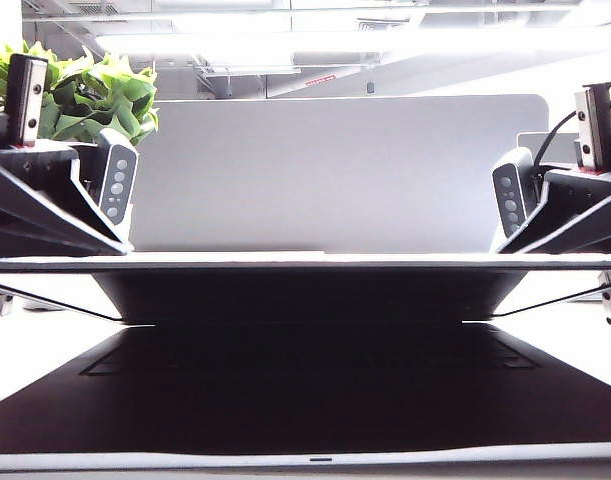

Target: Close the laptop lid.

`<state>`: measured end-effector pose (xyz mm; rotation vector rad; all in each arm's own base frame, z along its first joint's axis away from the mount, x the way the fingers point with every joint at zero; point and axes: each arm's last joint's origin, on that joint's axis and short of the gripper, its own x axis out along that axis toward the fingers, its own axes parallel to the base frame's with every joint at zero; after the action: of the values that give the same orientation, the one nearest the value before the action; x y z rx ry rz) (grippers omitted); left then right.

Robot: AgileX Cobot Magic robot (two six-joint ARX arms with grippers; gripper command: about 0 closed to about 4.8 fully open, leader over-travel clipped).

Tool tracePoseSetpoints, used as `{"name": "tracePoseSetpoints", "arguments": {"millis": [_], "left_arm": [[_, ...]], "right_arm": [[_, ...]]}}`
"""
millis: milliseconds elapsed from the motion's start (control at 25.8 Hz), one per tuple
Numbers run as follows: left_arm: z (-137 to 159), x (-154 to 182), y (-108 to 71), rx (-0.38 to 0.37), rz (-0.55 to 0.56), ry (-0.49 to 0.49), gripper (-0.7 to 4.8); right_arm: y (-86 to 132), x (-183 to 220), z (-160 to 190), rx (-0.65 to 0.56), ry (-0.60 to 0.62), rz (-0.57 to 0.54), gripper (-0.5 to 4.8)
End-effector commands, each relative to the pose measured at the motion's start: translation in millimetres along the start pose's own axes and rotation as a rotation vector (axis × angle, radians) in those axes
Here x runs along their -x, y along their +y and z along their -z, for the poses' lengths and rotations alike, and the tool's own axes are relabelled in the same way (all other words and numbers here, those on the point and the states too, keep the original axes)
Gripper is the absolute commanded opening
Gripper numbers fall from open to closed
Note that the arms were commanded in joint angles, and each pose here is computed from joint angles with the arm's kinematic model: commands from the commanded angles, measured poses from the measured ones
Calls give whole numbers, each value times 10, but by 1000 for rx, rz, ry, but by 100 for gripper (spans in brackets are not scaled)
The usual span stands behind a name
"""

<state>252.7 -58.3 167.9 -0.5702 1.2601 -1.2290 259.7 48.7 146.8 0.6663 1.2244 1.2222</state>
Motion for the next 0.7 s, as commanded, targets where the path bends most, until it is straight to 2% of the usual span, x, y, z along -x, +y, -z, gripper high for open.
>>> {"name": "tracePoseSetpoints", "arguments": {"millis": [39, 155, 465, 581, 698], "left_arm": [[-10, 0, 11, -23, -28, 3, -5], [-20, 0, 19, -36, -38, 1, -5], [55, -41, 119, 10, -177, 52, -5], [48, -44, 109, 12, -144, 36, -5], [-10, -36, 66, -20, -22, -26, -5]], "right_arm": [[-14, -17, 42, -5, 6, 1, -5], [-58, -37, 115, -23, 29, 35, -5], [-108, -44, 159, -56, 75, 141, -5], [-105, -45, 141, -44, 55, 113, -5], [-38, -29, 59, -15, -16, -31, -5]]}}
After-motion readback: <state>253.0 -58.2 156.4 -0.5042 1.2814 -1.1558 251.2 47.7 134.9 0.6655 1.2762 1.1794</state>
